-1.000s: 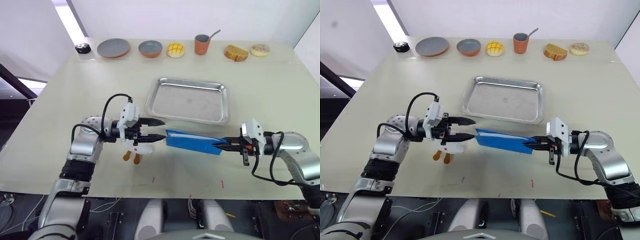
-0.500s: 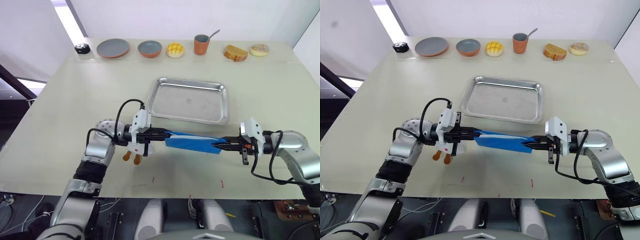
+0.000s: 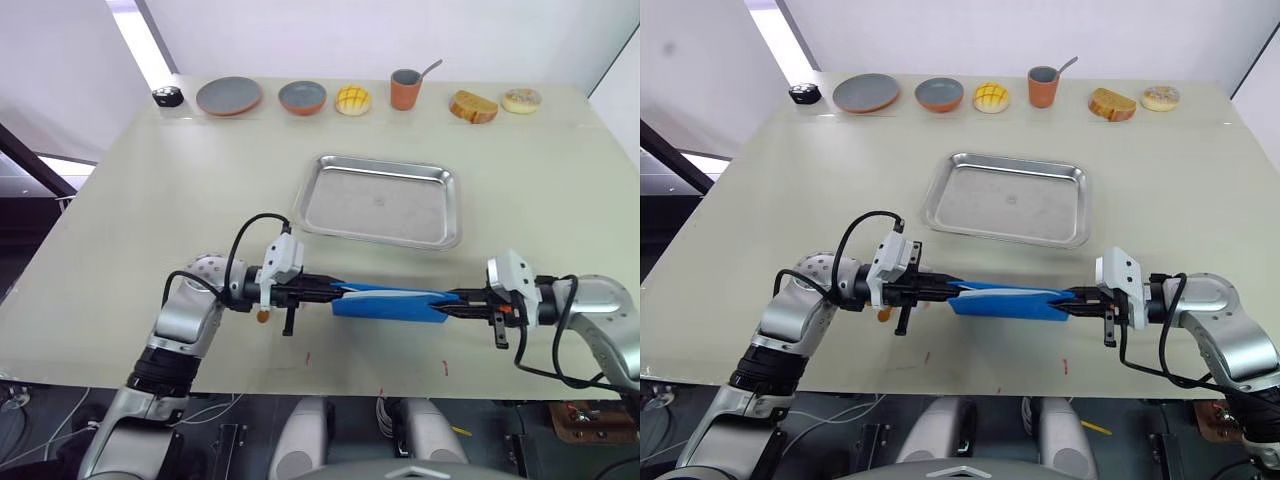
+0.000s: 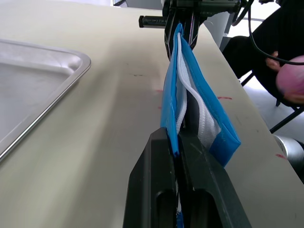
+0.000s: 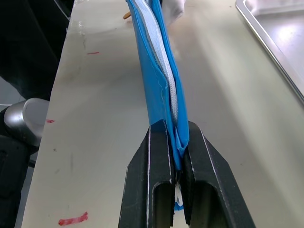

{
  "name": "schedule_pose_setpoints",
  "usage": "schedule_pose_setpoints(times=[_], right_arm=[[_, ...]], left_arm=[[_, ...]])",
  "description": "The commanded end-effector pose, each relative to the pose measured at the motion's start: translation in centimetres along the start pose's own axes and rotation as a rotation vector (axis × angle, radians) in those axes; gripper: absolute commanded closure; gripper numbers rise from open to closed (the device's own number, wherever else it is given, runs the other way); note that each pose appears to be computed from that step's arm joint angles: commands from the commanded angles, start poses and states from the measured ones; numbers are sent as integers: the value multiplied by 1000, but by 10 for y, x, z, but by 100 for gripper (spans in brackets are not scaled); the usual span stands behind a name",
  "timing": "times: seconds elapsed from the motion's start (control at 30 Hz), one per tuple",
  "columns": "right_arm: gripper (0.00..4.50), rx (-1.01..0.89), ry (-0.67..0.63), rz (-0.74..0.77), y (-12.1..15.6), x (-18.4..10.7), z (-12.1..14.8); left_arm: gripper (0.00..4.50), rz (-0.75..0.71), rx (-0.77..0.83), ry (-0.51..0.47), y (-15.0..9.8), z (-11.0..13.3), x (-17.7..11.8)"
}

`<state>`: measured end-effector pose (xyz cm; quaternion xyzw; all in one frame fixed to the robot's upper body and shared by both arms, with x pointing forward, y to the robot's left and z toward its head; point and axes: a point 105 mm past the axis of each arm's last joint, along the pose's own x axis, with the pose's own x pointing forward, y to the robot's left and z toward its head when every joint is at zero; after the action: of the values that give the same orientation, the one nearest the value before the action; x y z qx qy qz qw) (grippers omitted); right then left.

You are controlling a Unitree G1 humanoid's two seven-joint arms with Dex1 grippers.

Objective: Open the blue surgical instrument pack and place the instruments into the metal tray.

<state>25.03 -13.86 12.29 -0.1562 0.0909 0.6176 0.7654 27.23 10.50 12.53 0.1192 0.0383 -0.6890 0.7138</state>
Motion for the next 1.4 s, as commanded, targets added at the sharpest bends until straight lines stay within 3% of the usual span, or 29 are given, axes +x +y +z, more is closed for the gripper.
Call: schedule_pose_setpoints(times=[0.03,0.47,0.5,0.57,0.63,0.8,0.9,0.97,1.03,1.4], right_arm=[[450,-27,10,-15,0,-3,4],[450,33,13,-16,-4,-1,-1],[377,39,10,-11,-3,-2,0],[322,45,-19,-53,-6,-6,9],[223,107,-67,-67,-4,-18,24],[223,194,-195,-139,-13,-42,55],[302,247,-235,-122,-13,-40,66],[393,263,-190,-97,-9,-27,60],[446,270,-124,-67,-2,-16,48],[446,288,103,113,47,1,0]], left_arm=[[442,-11,63,-36,0,17,0],[442,5,24,-11,5,0,7],[450,5,23,-11,5,0,7],[450,5,21,-11,6,-1,8],[450,6,19,-13,6,-2,8],[450,13,17,-17,6,-4,8],[450,18,14,-20,6,-4,8],[450,18,13,-19,6,-4,8],[450,20,13,-17,7,-4,8],[450,97,26,17,26,-2,13]])
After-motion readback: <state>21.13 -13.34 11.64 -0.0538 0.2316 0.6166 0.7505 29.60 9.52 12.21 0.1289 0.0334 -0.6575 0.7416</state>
